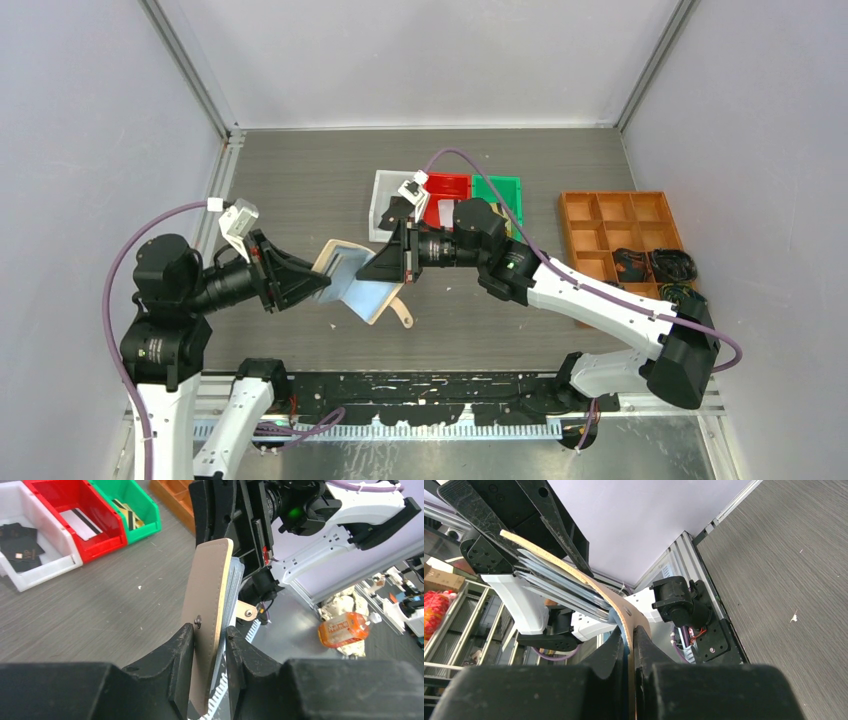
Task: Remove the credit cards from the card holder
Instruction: Remove the credit card from the card holder.
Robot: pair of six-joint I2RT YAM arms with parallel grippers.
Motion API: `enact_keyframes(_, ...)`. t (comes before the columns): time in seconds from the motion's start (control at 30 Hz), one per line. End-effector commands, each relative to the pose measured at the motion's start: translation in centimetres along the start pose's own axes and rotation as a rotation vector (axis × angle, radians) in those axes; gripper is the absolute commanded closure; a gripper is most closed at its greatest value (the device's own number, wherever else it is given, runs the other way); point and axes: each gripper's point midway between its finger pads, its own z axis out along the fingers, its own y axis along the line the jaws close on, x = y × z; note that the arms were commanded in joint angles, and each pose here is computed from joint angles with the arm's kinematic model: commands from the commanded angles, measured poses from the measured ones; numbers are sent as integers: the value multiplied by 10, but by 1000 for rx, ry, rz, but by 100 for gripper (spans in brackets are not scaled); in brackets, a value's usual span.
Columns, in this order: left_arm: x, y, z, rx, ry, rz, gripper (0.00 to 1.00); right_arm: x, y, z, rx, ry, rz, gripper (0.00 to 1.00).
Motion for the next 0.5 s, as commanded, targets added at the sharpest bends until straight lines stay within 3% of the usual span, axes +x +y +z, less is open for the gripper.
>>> enact_keyframes(0.0, -13, -3, -4, -31, -60, 84, 72, -17, 38, -12, -103, -51, -62, 99)
enact_keyframes(0.23, -10, -19, -4, 65, -29, 57, 78, -17, 41, -10, -118, -43, -66, 99)
enact_keyframes(0.47, -3, -29, -1, 169, 26, -31, 70, -18, 49, -11, -145, -31, -76, 99)
